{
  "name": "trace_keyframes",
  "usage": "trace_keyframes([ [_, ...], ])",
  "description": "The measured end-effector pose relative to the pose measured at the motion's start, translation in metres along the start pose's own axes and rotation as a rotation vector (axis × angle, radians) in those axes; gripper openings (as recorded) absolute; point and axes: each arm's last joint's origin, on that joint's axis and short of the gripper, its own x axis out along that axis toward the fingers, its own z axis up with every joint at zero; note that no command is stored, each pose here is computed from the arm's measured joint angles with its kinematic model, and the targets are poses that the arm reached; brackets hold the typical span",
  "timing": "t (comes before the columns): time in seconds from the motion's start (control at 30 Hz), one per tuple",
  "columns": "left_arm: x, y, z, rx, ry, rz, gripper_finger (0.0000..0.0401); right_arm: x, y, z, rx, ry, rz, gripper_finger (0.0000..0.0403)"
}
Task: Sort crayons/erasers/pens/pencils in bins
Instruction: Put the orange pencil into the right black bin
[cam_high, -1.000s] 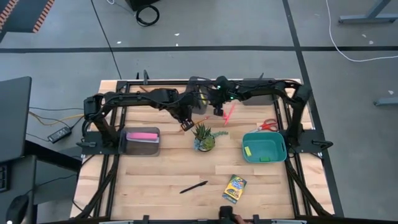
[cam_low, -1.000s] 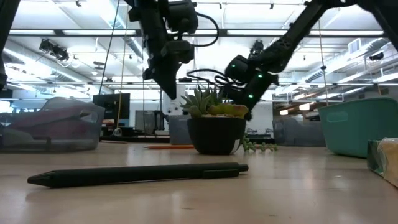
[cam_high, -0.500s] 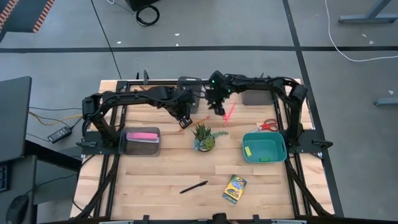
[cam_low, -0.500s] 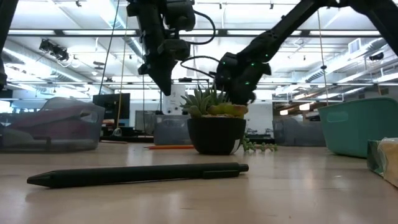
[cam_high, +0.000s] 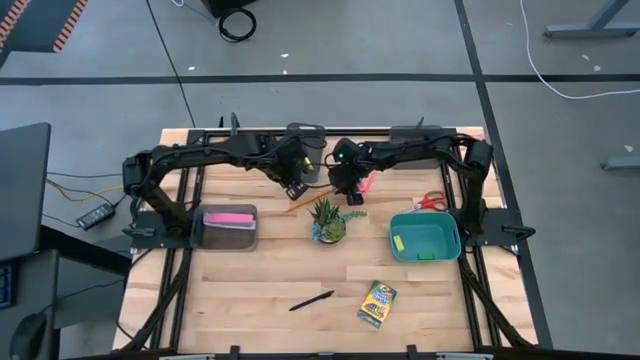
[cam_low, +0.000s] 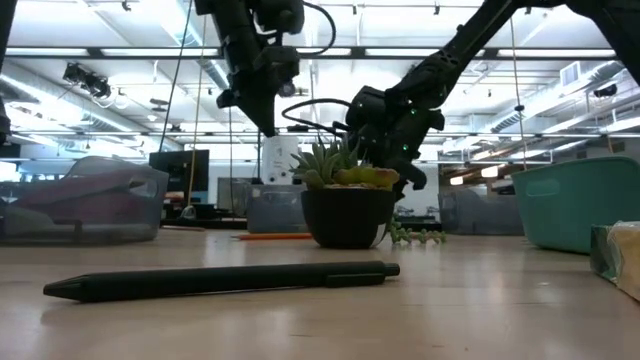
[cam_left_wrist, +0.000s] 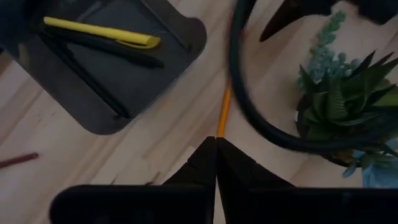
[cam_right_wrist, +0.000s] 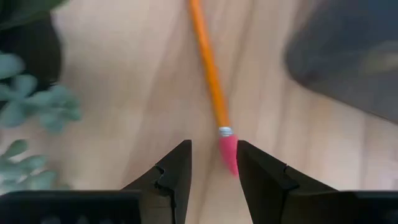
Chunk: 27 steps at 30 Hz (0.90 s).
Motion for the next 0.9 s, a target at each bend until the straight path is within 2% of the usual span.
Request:
trace_keyframes([
  [0.13, -0.006, 0.001, -0.001, -0.002, -0.015, -0.005, 0.0013, 0.0, -0.001, 0.001, 0.027, -0.004, -0.019, 0.0134],
  [0.3, -0.007, 0.001, -0.001, -0.002, -0.017, -0.006, 0.0007, 0.0, -0.002, 0.002, -0.008, -0.012, -0.028, 0.0134],
  [0.5, -0.007, 0.001, 0.0, -0.001, -0.019, -0.007, 0.0022, 0.016, -0.004, -0.004, -0.015, -0.004, -0.02, 0.0134],
  [0.73, -0.007, 0.001, -0.001, 0.0, -0.012, -0.005, 0.0005, 0.024, -0.004, -0.006, 0.002, 0.002, -0.004, 0.0133],
  [0.9, -0.007, 0.001, -0.002, 0.001, -0.008, -0.003, 0.0016, 0.024, -0.003, -0.01, 0.007, 0.036, 0.007, 0.011],
])
